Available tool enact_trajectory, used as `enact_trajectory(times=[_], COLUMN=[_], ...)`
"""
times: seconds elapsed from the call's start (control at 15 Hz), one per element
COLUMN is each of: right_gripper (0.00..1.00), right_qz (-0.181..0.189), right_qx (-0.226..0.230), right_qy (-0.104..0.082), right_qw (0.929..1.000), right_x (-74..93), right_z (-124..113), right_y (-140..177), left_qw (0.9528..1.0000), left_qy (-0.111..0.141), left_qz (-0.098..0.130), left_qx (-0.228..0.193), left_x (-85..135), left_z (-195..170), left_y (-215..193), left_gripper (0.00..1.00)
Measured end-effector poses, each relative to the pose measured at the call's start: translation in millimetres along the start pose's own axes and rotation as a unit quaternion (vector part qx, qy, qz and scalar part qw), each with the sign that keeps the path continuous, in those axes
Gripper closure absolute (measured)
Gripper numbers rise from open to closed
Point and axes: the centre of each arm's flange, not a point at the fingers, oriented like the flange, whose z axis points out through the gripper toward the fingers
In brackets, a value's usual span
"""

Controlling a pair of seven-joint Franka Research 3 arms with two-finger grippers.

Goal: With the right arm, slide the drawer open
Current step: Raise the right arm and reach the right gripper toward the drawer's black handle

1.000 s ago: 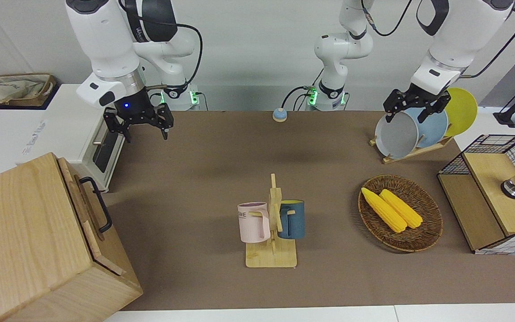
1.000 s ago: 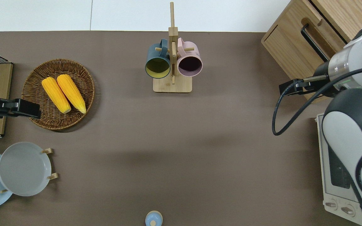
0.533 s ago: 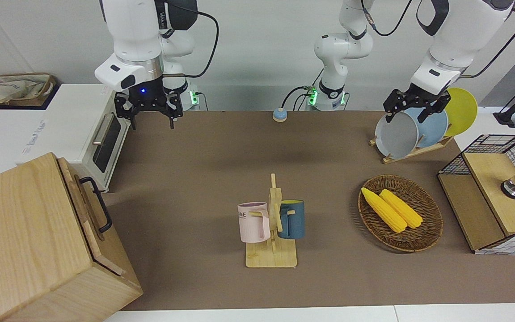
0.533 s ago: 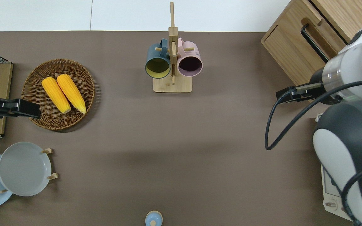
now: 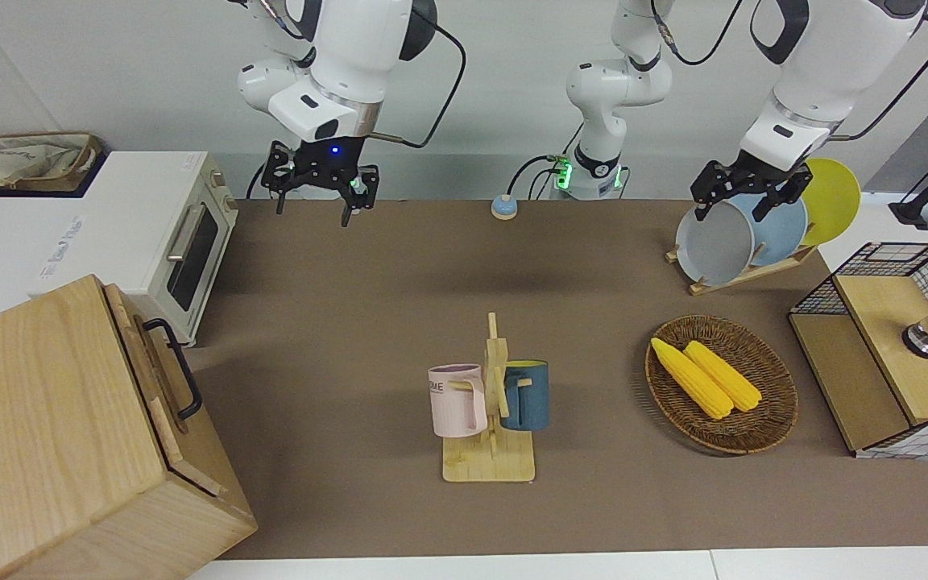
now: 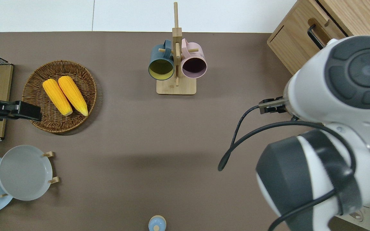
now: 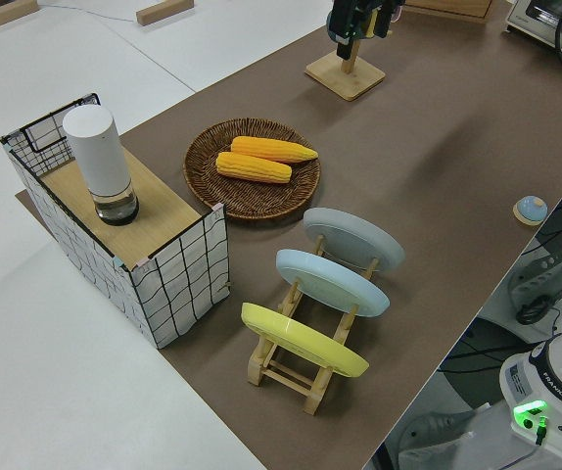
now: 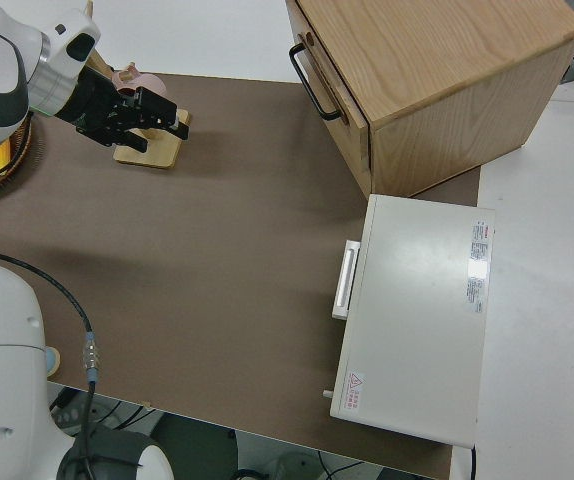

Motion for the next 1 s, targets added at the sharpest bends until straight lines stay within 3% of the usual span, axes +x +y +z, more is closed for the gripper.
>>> enact_trajectory(times=[0.4, 0.73, 1.0], right_gripper=[0.01, 0.01, 0.01], right_qz=[-0.031, -0.051, -0.079], right_qx=[-0.126, -0.221, -0.273], right_qy=[0.016, 0.026, 0.057], right_qw=[0.9914, 0.9736, 0.957], right_x=[3.6, 15.2, 27.5], right_z=[28, 58, 80], right_y=[-37, -41, -50], left_qw=[1.0, 1.0, 1.0], left_qy=[0.0, 0.0, 0.0], left_qz=[0.0, 0.0, 0.0], left_qx=[0.0, 0.0, 0.0], left_x=[0, 0, 0], left_z=[0, 0, 0], left_y=[0, 0, 0], left_gripper=[0.0, 0.0, 0.0])
